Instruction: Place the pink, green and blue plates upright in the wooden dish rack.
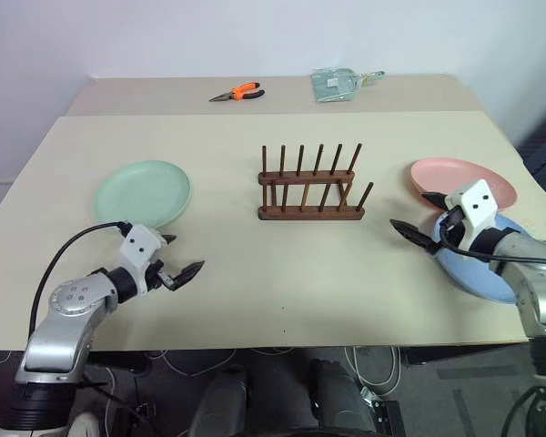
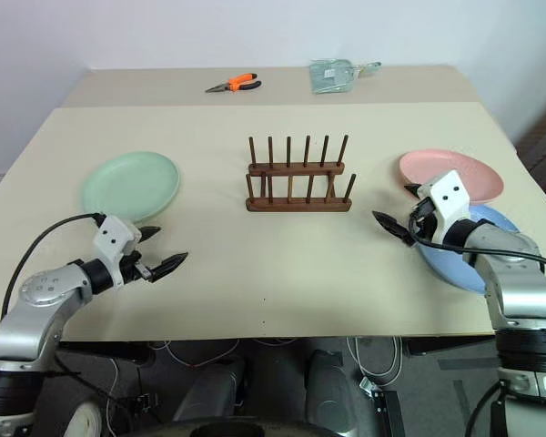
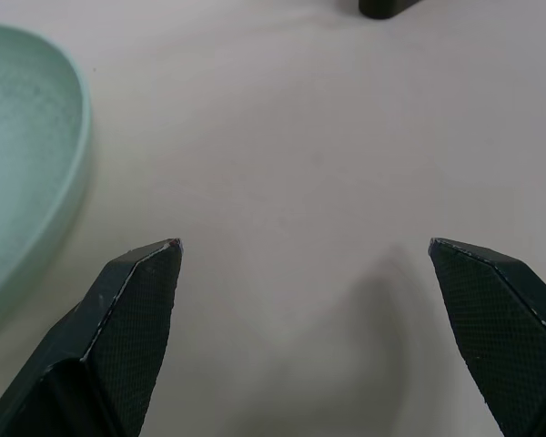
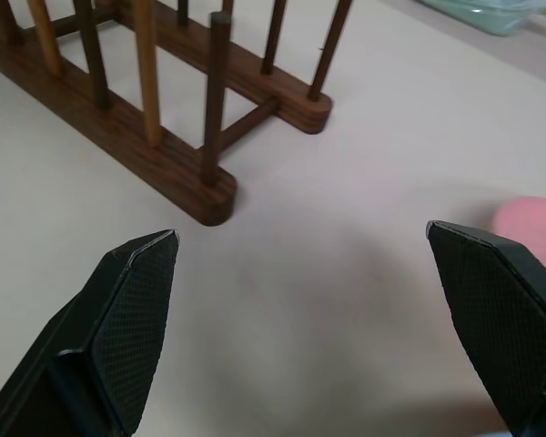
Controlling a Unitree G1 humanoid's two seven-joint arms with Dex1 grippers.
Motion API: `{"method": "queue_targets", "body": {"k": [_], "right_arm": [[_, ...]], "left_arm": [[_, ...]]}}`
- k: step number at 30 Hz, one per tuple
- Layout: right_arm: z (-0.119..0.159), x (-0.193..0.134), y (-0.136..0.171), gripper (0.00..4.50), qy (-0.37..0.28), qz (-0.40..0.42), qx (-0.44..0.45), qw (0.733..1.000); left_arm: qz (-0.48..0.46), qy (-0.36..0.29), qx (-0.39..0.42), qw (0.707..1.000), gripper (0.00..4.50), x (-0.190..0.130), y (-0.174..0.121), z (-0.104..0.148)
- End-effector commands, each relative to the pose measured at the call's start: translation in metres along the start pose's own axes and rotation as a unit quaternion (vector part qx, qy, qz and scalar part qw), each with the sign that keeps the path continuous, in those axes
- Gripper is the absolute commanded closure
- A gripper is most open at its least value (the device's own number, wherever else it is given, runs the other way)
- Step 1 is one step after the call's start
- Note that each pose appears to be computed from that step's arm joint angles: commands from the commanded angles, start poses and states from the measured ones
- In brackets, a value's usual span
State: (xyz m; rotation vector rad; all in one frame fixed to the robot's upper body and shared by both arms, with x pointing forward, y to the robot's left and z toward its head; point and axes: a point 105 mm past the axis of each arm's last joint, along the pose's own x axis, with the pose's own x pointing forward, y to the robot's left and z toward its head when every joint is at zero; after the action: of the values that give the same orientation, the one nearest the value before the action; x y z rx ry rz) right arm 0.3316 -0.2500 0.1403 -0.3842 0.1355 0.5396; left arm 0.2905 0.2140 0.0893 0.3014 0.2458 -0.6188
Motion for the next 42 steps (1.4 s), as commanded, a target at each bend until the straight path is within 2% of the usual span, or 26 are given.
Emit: {"method": "queue_targets", "body": {"k": [1,5,8,16,24,27,33,37,42], "right_arm": [[0.016,0.010,-0.001,0.05,-0.028,-0.007,-0.026,0.999],[0.017,0.018,0.001,0.05,-0.034,-0.003,-0.024,0.999],[0.015,0.020,0.004,0.05,-0.030,-0.002,-0.013,0.999],[0.017,0.009,0.035,0.05,-0.043,-0.020,-0.021,0.999],[0.017,-0.015,0.063,0.05,-0.044,-0.065,-0.001,0.997],[0.015,-0.023,0.068,0.00,-0.036,-0.080,0.004,0.996],[0.014,-0.025,0.071,0.00,-0.024,-0.070,-0.005,0.997],[0.008,-0.030,0.066,0.00,0.000,-0.053,-0.025,0.998],[-0.002,-0.044,0.053,0.00,0.032,-0.041,-0.035,0.998]], "left_arm": [[0.009,-0.016,0.017,1.000,0.00,-0.002,0.003,0.009],[0.008,-0.021,0.009,1.000,0.00,0.002,0.000,0.011],[-0.016,-0.021,0.016,1.000,0.00,0.017,-0.004,0.014],[-0.150,-0.029,0.065,0.986,0.00,0.115,-0.020,0.054],[-0.220,0.011,0.085,0.972,0.00,0.165,-0.044,0.055],[-0.218,0.003,0.076,0.973,0.72,0.171,-0.048,0.057],[-0.244,-0.020,0.089,0.965,3.44,0.165,-0.051,0.057],[-0.280,-0.047,0.101,0.954,3.44,0.152,-0.055,0.059],[-0.346,-0.055,0.151,0.924,3.44,0.117,-0.066,0.055]]}}
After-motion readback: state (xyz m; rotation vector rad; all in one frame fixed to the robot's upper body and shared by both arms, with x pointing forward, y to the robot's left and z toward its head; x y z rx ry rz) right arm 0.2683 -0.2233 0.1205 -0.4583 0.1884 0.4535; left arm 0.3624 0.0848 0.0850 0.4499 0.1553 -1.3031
